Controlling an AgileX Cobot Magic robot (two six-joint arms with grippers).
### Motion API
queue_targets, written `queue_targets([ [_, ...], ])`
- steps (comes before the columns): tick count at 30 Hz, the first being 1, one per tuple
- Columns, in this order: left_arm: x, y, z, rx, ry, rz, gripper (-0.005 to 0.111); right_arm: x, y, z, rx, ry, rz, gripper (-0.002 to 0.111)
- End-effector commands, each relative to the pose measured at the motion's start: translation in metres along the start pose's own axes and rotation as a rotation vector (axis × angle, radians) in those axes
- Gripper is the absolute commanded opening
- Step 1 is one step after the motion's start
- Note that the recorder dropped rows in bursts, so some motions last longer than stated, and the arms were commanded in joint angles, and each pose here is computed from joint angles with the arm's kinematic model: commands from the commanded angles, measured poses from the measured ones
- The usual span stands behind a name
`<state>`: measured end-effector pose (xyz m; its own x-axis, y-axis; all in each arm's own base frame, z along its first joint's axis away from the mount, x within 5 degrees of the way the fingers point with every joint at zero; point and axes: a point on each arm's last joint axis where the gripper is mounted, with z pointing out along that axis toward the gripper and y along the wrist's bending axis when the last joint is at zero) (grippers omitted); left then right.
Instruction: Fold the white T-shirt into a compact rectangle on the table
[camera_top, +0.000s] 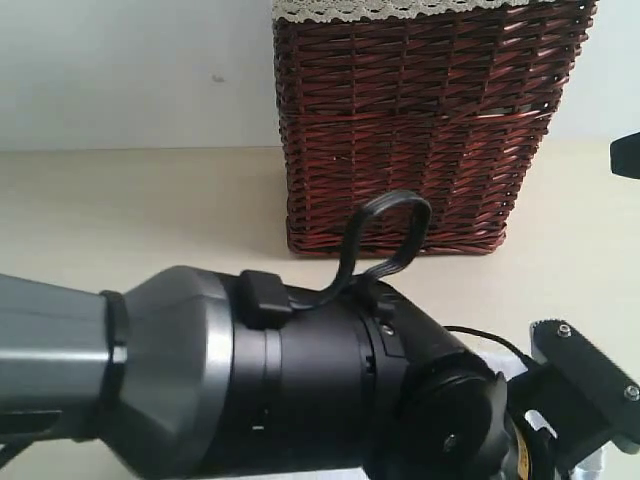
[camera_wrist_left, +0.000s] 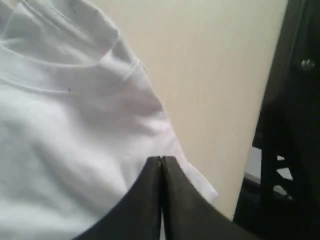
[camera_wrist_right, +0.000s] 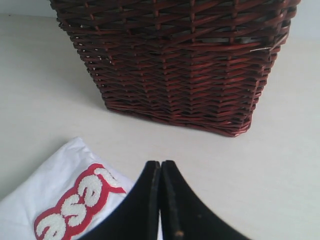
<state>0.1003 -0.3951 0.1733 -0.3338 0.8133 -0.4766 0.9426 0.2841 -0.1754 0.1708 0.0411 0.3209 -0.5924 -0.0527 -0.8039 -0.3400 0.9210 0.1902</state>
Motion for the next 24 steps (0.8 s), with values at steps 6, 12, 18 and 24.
queue_targets([
  [6,0.026,0.008,0.055,0.005,0.137,-0.073,0.000,0.001,-0.001,0.001,0.002,0.003,-0.006,0.000],
  [12,0.017,0.002,0.043,0.025,0.104,-0.073,0.000,0.001,-0.001,0.001,0.006,-0.006,-0.004,0.000],
  [18,0.005,-0.003,0.017,0.038,0.052,-0.040,0.000,0.001,-0.001,0.001,0.006,-0.006,-0.004,0.000],
  [24,0.013,0.003,0.013,0.007,0.149,0.028,0.000,0.001,-0.001,0.001,0.004,-0.002,-0.005,0.000],
])
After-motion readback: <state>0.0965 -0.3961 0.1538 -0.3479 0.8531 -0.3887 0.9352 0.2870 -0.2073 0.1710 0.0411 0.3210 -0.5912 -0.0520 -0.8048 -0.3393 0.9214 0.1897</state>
